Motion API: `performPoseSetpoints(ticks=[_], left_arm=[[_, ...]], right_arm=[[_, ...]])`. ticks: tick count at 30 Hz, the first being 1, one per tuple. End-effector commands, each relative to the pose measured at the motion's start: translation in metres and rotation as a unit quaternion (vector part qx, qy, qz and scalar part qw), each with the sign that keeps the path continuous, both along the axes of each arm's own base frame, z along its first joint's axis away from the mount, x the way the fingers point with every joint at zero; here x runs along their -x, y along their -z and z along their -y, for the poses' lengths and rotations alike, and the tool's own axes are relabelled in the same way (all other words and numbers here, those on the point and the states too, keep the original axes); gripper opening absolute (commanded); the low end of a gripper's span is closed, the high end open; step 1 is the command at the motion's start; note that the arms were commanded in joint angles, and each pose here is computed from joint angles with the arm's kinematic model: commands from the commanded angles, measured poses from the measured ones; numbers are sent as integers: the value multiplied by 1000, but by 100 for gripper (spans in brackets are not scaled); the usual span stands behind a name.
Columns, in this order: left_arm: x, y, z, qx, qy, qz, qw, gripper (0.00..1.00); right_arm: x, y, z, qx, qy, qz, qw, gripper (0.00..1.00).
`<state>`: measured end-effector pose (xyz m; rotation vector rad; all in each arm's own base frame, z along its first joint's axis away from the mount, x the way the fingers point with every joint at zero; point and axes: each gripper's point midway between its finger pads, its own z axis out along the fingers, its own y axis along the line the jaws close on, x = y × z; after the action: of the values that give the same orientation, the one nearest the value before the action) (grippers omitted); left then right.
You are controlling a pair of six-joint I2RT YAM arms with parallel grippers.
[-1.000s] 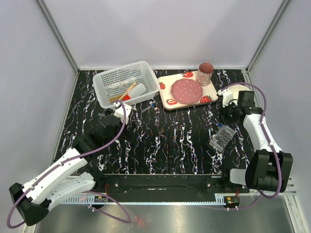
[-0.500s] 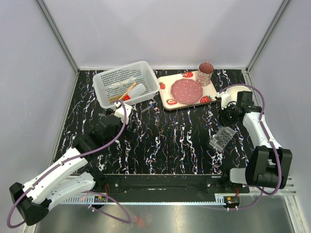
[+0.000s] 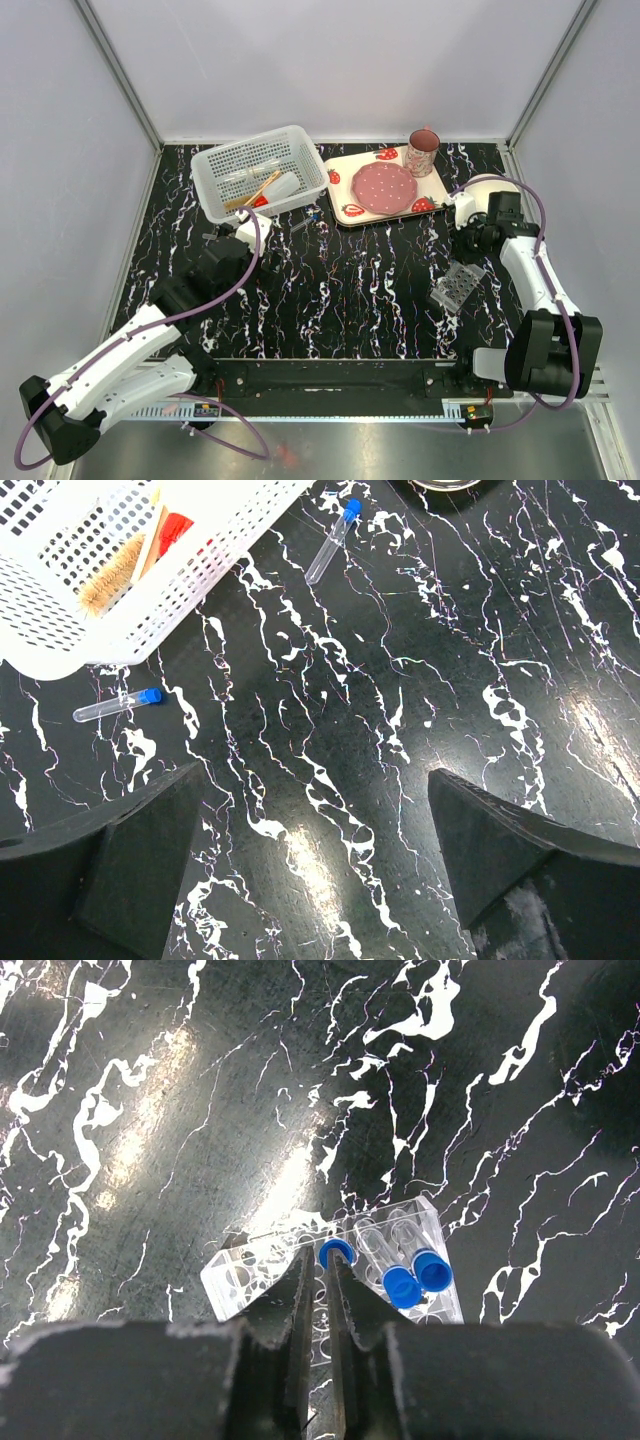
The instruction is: Organize the chemistry lab equipment
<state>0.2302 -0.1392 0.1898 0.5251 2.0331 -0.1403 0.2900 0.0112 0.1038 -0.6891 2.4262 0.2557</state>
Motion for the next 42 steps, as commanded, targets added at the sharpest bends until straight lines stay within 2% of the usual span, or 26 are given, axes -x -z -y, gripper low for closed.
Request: performPoseSetpoints(ticks=[1, 17, 23, 28, 31, 32, 35, 37, 38, 40, 41, 42], left_arm=[[-4, -4, 3, 11, -1, 11, 1000, 99], [-4, -6, 3, 14, -3, 13, 1000, 99], [-4, -4, 4, 17, -3, 9, 1000, 99], [-4, -5, 3, 24, -13, 2, 1000, 99], [-8, -6, -5, 41, -39, -6, 998, 99], [-9, -6, -6, 50, -42, -13, 998, 99], [-14, -2, -17, 99, -89, -46, 990, 99], [-17, 8, -29, 148, -138, -76, 976, 99], [-24, 10, -40, 187, -179, -83, 962, 99], [-22, 25, -40, 238, -192, -120, 944, 99], [-33, 24, -55, 287, -234, -118, 921, 99], [-33, 39, -60, 309, -252, -140, 906, 99]], right_arm=[[5, -6, 4, 15, -3, 14, 1000, 14], [20, -8, 11, 37, 9, 25, 999, 13], [21, -22, 10, 33, 26, 49, 998, 17], [21, -47, -3, -6, 31, 72, 997, 22], [24, -68, -25, -67, 13, 81, 994, 27], [27, -75, -41, -108, -12, 80, 991, 31], [36, -89, -67, -176, -59, 77, 980, 38], [40, -90, -74, -195, -73, 78, 975, 43], [42, -88, -75, -199, -74, 76, 974, 48], [42, -87, -77, -205, -78, 81, 972, 53], [45, -85, -80, -210, -82, 80, 971, 59], [45, -85, -80, -211, -84, 84, 970, 61]])
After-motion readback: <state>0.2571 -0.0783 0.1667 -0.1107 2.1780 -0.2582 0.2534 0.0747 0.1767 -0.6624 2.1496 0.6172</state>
